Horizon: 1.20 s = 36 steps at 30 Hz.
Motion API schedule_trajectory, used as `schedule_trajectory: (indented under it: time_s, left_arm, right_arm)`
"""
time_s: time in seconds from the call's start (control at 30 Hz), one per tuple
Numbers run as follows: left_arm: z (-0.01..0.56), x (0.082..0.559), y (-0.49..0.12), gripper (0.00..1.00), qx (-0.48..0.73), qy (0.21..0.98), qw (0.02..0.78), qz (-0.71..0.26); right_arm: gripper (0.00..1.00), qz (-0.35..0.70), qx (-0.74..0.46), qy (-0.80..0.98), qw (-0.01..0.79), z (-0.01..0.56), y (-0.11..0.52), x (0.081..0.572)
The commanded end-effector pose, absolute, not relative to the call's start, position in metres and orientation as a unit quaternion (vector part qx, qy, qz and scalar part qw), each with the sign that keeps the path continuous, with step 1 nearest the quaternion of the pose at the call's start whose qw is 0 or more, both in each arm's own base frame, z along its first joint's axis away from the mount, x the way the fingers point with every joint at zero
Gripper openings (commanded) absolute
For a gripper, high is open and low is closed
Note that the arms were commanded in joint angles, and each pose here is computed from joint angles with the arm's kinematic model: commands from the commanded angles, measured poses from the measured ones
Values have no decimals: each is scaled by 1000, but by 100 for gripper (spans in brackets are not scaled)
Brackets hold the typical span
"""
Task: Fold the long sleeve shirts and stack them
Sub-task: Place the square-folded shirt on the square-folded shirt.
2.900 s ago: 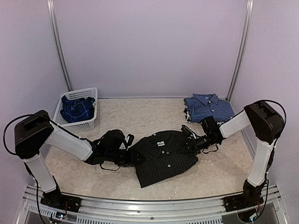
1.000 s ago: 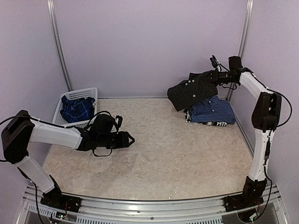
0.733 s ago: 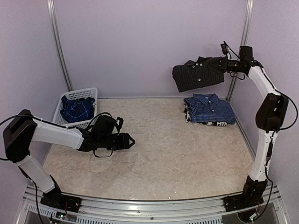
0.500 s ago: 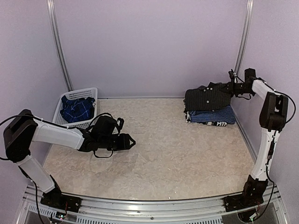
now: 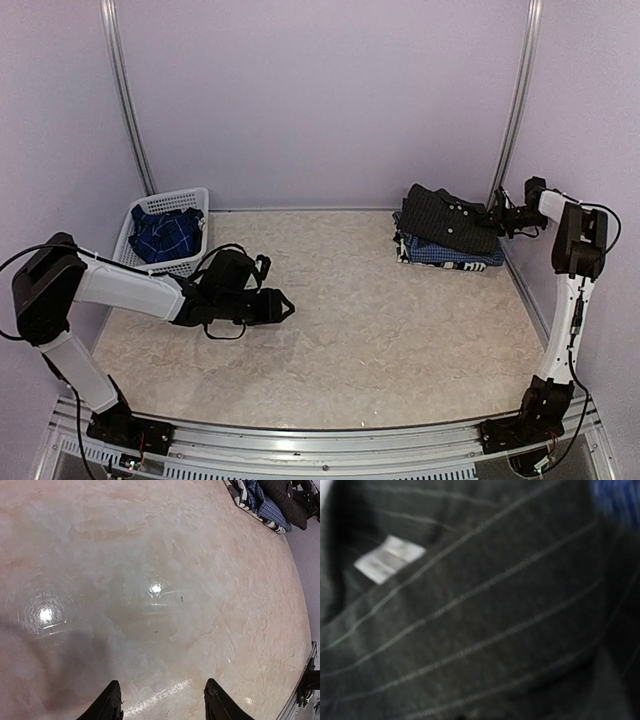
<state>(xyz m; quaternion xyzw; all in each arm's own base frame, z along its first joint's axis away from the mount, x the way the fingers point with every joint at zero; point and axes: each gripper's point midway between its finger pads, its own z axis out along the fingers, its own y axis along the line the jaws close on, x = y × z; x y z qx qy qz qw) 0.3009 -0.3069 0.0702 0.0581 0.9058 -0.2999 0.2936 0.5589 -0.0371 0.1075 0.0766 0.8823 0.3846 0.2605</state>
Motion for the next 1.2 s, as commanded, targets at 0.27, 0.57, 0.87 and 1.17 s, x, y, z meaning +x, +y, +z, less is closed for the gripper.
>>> schedule_trajectory:
  time_s: [0.27,0.57,0.87,1.17]
  left_arm:
    - [105,317,-354,55,122,867,315,-367]
    - [123,340,-384,56,149,852,316,-390]
    - [98,333,-378,56,133,865,291,-386]
    - [95,332,-364,56,127,872,296,-370]
  right_arm:
    - [19,359,70,876,313,165,-59,577]
    - [52,256,81,904,333,172,-83,571]
    - [71,92,99,923,360,206,-89,543]
    - [72,33,-63,909,410,222,35,513]
